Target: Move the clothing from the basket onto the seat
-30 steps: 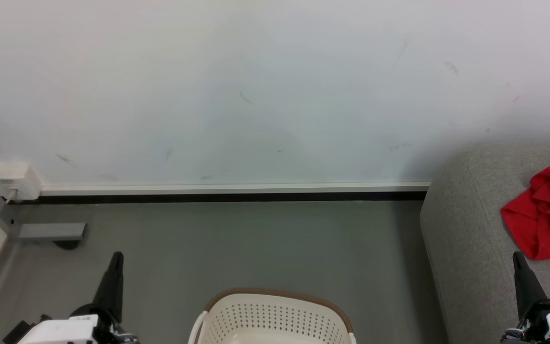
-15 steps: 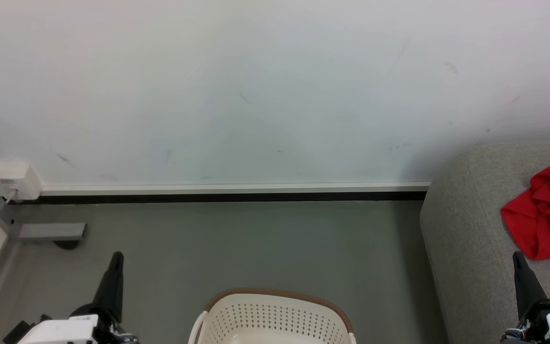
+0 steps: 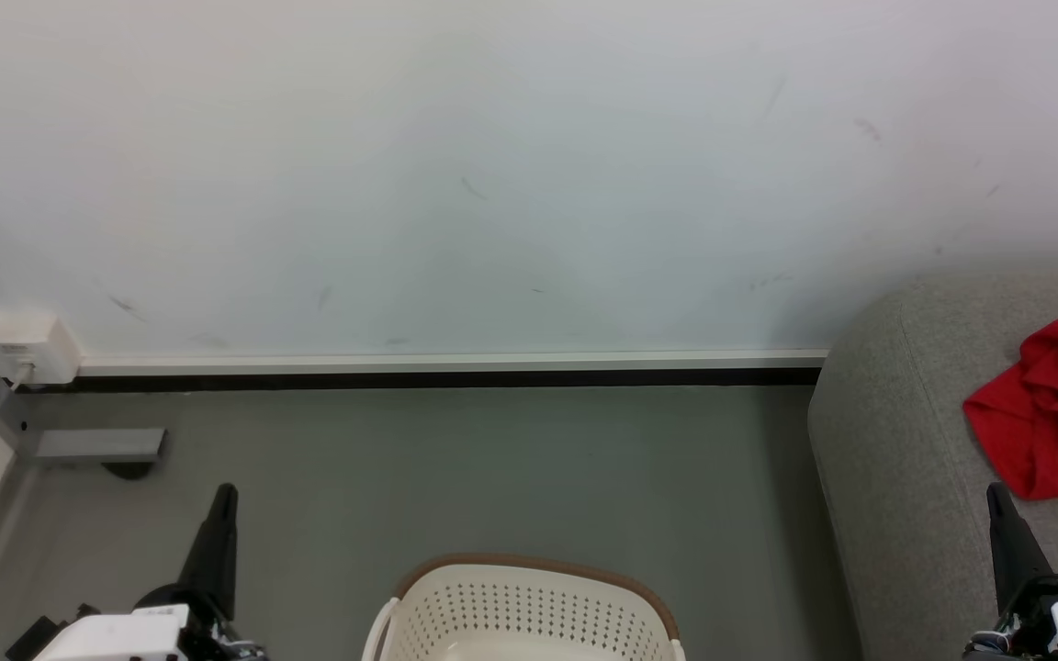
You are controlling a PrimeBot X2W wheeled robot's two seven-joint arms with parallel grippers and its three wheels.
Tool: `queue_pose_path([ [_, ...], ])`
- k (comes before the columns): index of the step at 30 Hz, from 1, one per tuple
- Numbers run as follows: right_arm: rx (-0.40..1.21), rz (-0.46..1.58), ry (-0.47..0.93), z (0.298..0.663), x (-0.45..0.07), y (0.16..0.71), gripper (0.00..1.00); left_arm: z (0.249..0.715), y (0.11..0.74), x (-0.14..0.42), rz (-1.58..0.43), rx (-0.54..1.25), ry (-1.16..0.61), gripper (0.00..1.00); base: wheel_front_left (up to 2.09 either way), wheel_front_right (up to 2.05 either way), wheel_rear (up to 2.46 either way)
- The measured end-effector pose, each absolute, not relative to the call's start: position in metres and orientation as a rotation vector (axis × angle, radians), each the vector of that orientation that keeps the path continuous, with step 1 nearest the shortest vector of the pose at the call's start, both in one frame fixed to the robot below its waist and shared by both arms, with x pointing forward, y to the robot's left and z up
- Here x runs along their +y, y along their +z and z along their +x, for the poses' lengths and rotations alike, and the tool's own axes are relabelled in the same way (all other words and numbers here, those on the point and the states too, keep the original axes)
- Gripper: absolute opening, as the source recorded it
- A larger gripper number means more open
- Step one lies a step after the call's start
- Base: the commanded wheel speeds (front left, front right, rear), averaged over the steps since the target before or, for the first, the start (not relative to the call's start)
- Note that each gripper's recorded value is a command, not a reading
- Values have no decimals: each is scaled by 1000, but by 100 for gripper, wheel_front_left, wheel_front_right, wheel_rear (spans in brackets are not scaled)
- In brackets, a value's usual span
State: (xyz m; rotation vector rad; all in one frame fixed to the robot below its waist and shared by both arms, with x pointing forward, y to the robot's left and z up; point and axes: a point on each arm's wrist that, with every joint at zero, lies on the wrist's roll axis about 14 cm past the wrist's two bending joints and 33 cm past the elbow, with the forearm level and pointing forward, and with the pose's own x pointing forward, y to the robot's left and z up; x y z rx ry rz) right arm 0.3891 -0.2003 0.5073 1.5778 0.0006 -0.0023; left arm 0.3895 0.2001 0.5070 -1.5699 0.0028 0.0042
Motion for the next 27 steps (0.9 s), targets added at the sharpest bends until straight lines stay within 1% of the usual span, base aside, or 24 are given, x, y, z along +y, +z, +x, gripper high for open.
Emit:
queue_pose_path([
  [27,1,1578,-1,389,-200,507,0,390,507,200,-1570,3,4,0,0,0,0],
])
